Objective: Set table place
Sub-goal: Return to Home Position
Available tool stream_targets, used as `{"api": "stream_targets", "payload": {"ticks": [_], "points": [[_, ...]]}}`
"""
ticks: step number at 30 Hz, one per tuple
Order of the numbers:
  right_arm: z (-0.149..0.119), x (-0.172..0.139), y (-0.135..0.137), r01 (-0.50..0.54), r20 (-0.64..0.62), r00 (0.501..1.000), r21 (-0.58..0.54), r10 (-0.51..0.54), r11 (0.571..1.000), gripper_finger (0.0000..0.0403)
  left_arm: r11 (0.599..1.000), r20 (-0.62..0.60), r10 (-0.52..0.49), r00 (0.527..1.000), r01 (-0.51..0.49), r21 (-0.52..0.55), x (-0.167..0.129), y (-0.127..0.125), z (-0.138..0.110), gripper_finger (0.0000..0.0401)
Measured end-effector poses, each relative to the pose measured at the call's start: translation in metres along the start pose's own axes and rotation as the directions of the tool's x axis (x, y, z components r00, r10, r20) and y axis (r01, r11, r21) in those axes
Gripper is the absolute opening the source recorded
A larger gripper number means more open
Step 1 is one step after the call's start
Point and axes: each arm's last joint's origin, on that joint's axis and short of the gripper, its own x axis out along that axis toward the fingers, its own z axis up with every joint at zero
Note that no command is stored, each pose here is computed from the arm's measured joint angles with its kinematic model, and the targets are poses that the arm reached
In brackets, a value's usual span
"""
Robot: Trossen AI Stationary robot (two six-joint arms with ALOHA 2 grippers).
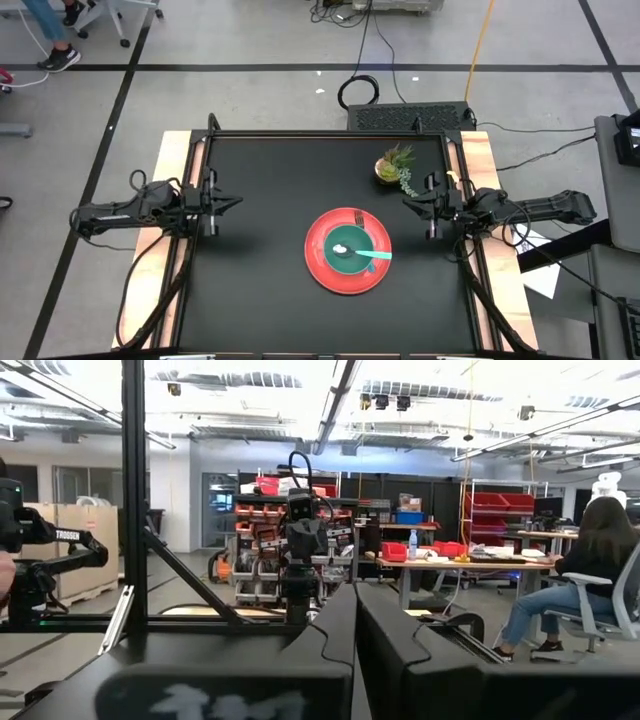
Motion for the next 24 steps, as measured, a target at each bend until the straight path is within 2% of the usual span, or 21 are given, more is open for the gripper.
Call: {"api": "stream_targets", "payload": {"ticks": [7, 13, 24], "points": [[-0.002, 0.0, 0.0, -0.004, -0.02, 1.0, -0.004, 0.004, 1.0, 0.0, 0.998, -0.007, -0.066, 0.998, 0.066, -0.002, 0.0, -0.002, -0.002, 0.0], [-0.004, 0.0, 0.0, -0.006, -0.042, 0.999, -0.011, 0.006, 1.0, 0.0, 0.997, -0.035, -0.074, 0.997, 0.073, -0.025, 0.002, -0.004, -0.011, 0.0], [-0.005, 0.0, 0.0, -0.007, -0.049, 0.999, -0.012, 0.007, 1.0, 0.0, 0.996, -0.082, -0.091, 0.992, 0.093, 0.015, 0.005, -0.009, -0.033, 0.0]]}}
